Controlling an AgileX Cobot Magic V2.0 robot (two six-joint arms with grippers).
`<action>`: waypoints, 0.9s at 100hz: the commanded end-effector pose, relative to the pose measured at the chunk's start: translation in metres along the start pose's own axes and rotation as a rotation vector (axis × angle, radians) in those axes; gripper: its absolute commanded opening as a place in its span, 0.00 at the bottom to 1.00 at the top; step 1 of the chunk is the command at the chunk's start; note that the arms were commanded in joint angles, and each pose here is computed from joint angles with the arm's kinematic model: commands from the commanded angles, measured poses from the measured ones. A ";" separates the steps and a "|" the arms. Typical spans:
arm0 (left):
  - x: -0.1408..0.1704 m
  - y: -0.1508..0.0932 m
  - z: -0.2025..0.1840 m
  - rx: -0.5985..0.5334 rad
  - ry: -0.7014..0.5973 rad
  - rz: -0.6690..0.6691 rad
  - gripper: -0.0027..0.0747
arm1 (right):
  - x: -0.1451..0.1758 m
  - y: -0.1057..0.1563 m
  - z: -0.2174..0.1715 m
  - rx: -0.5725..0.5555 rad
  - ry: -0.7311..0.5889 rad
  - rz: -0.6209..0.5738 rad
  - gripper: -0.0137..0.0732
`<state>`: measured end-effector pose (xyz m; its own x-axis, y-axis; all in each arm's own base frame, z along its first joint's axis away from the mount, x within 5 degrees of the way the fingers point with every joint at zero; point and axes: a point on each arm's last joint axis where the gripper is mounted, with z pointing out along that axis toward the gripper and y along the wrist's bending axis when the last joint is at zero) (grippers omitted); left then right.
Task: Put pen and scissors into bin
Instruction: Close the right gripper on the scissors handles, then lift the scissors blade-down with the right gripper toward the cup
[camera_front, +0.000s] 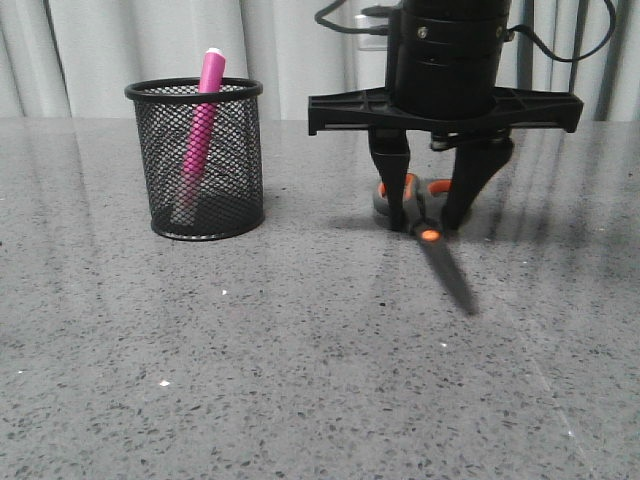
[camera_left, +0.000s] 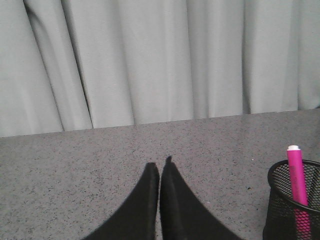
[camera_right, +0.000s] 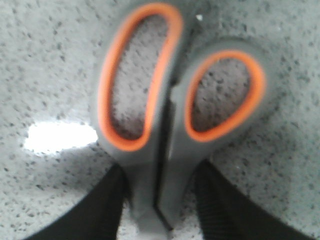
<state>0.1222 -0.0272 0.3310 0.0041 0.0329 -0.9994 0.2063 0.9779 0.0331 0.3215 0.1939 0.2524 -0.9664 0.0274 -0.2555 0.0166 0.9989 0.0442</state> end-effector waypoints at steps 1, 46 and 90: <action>-0.010 -0.001 -0.001 0.018 -0.031 -0.011 0.01 | -0.005 -0.004 -0.011 0.023 -0.057 -0.018 0.29; -0.010 -0.001 -0.001 0.018 -0.031 -0.011 0.01 | -0.009 -0.017 -0.049 0.043 -0.221 -0.096 0.09; -0.010 -0.001 -0.001 0.018 -0.031 -0.011 0.01 | 0.012 -0.024 -0.127 -0.385 -0.792 -0.136 0.09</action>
<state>0.1222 -0.0272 0.3310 0.0041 0.0329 -0.9994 0.2063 0.9779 0.0331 0.2836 0.1666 0.3317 -0.6899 0.0043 -0.7239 -0.1914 0.9633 0.1882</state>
